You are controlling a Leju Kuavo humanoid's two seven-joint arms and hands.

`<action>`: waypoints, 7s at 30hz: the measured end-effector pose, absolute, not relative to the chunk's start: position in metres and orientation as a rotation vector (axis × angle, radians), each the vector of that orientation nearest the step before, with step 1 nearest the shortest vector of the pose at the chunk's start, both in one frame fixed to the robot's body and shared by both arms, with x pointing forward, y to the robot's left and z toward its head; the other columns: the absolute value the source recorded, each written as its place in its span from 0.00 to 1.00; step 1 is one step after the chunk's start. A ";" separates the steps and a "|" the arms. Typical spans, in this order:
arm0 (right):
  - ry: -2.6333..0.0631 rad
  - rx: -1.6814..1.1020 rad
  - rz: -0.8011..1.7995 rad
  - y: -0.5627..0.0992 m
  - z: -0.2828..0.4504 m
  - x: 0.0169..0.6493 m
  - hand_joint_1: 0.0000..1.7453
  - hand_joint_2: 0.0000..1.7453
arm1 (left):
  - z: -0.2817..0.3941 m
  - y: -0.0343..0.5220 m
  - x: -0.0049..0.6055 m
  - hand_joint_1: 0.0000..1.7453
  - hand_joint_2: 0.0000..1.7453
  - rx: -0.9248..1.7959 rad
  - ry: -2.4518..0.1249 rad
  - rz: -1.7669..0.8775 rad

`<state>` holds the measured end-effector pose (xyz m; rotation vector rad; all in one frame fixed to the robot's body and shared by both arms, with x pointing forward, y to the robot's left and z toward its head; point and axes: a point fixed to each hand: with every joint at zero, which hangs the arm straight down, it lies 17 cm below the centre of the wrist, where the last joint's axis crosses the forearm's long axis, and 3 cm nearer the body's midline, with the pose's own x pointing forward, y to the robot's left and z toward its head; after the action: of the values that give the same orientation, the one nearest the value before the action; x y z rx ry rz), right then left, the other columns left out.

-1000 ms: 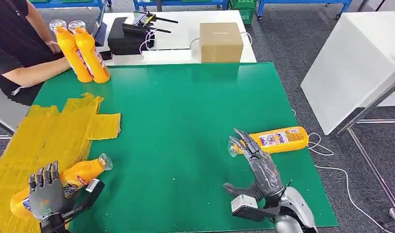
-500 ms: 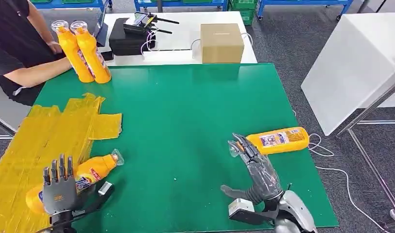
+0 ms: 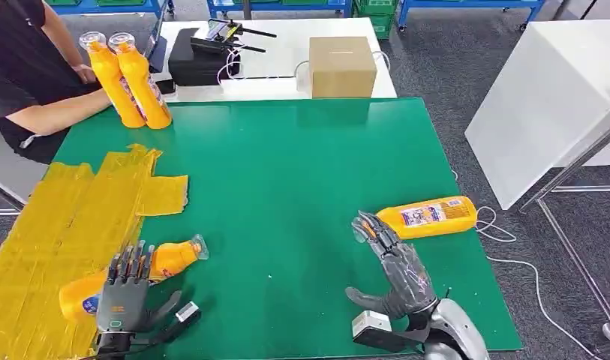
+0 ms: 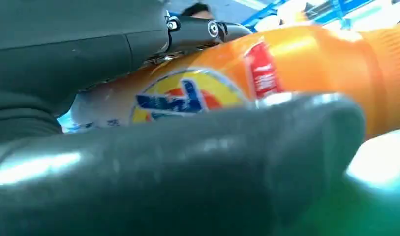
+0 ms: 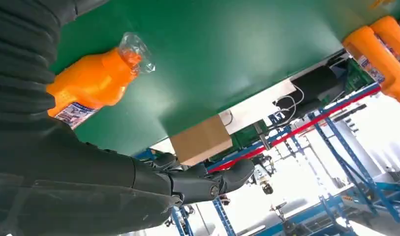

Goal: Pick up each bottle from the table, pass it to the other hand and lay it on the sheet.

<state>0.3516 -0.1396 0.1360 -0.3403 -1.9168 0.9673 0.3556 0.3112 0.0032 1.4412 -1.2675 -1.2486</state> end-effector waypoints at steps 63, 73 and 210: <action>-1.593 -0.754 0.983 -0.325 0.112 0.310 0.00 1.00 | 0.153 0.369 0.314 0.00 0.00 0.559 -1.981 0.289; -1.407 -0.960 0.933 -0.443 0.122 0.323 0.00 1.00 | 0.160 0.355 0.316 0.00 0.00 0.532 -2.001 0.273; -1.654 -0.072 0.650 -0.146 0.088 0.462 1.00 1.00 | 0.166 0.159 0.312 0.00 1.00 -0.662 -1.858 0.330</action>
<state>0.4618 -0.1462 0.0878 -0.0720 -1.6535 0.6505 0.3120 0.1586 0.1663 -0.6616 -1.8579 0.3300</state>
